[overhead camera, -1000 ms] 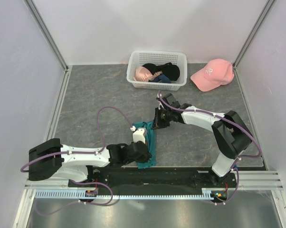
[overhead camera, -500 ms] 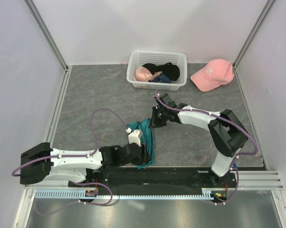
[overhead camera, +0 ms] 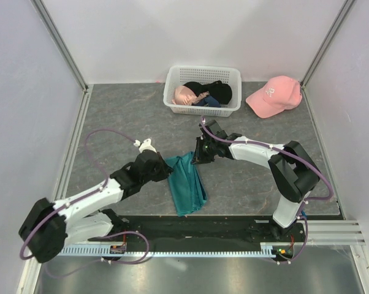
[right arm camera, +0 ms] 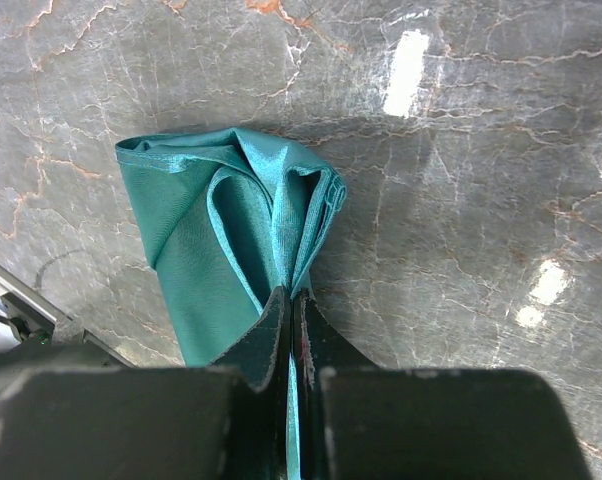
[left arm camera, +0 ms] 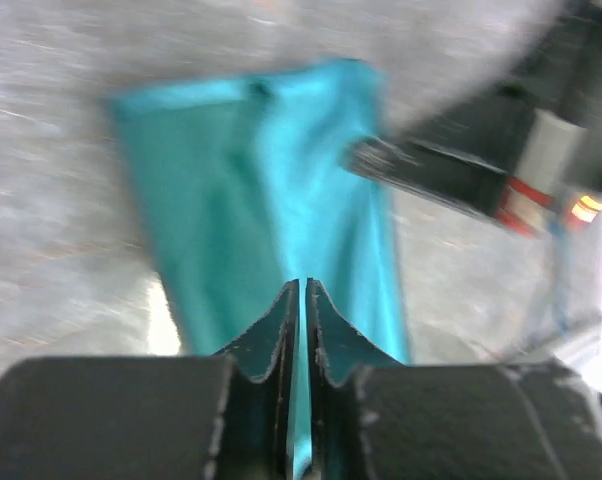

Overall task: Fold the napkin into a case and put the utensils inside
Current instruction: Fold the 2/3-rectangle-folded napkin at the center of the board.

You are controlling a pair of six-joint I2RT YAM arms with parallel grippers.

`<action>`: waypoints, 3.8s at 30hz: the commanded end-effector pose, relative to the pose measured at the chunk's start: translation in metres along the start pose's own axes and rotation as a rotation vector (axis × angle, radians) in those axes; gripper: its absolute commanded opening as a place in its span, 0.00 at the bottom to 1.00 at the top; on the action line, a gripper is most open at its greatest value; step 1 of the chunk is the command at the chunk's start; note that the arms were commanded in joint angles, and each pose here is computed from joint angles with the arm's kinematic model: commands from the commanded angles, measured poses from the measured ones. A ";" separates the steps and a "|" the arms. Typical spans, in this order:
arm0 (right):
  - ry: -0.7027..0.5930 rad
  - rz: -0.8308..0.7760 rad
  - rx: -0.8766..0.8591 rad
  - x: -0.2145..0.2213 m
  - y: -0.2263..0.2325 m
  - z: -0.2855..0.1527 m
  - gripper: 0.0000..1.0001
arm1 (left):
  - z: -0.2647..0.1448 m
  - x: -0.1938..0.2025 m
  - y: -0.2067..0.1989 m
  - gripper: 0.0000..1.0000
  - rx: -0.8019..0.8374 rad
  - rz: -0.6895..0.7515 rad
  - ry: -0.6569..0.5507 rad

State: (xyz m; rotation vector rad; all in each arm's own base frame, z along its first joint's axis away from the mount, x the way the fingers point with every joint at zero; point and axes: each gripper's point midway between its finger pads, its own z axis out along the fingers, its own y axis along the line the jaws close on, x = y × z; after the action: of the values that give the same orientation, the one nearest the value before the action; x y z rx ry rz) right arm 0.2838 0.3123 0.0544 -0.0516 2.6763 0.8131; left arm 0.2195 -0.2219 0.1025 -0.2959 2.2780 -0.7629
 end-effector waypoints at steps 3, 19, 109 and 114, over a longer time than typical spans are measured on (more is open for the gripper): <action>-0.053 -0.007 -0.044 -0.016 0.022 -0.004 0.00 | 0.037 -0.007 -0.006 0.07 0.017 0.114 0.061; -0.031 0.019 -0.090 -0.006 0.051 -0.003 0.00 | 0.093 0.022 0.016 0.05 -0.051 0.106 0.161; -0.053 0.400 -0.136 0.021 0.084 0.036 0.00 | 0.059 0.029 0.065 0.02 -0.165 0.017 0.237; -0.052 0.449 -0.136 0.023 0.082 0.049 0.00 | 0.057 0.034 0.069 0.02 -0.163 0.007 0.238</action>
State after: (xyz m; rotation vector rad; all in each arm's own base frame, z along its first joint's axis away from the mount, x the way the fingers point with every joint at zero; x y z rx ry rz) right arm 0.2643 0.3971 0.0565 0.4680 2.6297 1.0496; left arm 0.2416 -0.2069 0.0184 -0.2877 2.5566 -0.6339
